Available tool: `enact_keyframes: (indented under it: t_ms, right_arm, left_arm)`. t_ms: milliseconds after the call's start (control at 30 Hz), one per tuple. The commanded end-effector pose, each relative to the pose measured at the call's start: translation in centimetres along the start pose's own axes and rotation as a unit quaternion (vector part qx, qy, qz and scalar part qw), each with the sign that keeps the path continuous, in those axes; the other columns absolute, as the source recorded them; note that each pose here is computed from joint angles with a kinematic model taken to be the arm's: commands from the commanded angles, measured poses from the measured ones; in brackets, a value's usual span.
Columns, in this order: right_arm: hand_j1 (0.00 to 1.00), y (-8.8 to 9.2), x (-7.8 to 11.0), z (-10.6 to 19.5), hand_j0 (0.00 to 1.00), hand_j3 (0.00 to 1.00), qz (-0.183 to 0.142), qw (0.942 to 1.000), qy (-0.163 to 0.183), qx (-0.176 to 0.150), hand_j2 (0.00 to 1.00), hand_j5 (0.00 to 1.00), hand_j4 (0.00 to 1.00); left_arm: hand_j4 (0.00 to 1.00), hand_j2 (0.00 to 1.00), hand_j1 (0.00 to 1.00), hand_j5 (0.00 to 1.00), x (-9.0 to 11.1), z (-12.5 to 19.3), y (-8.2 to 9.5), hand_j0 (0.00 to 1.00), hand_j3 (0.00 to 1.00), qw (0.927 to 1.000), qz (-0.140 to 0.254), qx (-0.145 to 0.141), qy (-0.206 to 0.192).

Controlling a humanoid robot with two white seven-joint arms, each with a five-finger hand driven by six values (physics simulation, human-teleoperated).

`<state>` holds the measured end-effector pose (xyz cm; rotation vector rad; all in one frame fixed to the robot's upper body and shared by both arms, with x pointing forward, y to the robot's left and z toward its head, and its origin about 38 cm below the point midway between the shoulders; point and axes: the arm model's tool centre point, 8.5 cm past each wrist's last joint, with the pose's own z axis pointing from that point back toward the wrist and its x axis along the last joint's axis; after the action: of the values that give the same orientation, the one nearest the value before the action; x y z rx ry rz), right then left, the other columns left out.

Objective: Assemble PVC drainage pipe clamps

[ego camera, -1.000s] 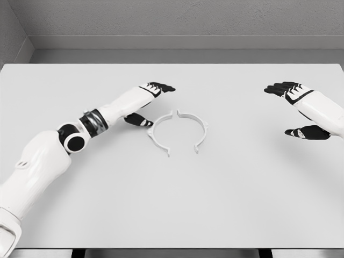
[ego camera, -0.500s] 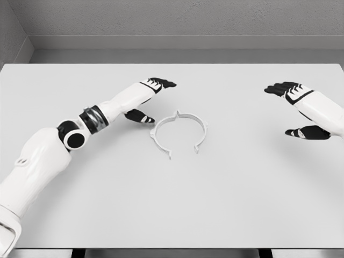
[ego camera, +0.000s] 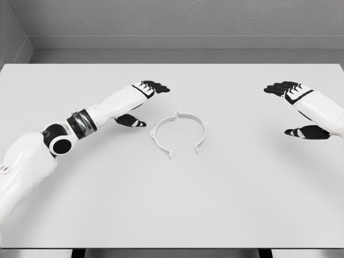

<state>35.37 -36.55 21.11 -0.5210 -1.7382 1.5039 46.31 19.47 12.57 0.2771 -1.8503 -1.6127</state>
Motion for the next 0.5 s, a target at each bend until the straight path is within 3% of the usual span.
enact_keyframes:
  t_ms: [0,467]
  right_arm:
    - [1.00,-0.1,0.0,0.0,1.00,1.00,-0.003,1.0000,-0.001,-0.002,1.00,1.00,1.00]
    - [1.00,-0.1,0.0,0.0,1.00,1.00,-0.004,1.0000,-0.001,-0.003,1.00,1.00,1.00]
  left_arm:
    - [1.00,1.00,1.00,1.00,0.2,0.1,0.4,1.00,1.00,1.0000,-0.001,0.004,-0.004]
    - [1.00,1.00,1.00,1.00,0.4,0.8,-1.0,1.00,1.00,1.0000,0.007,-0.004,-0.002]
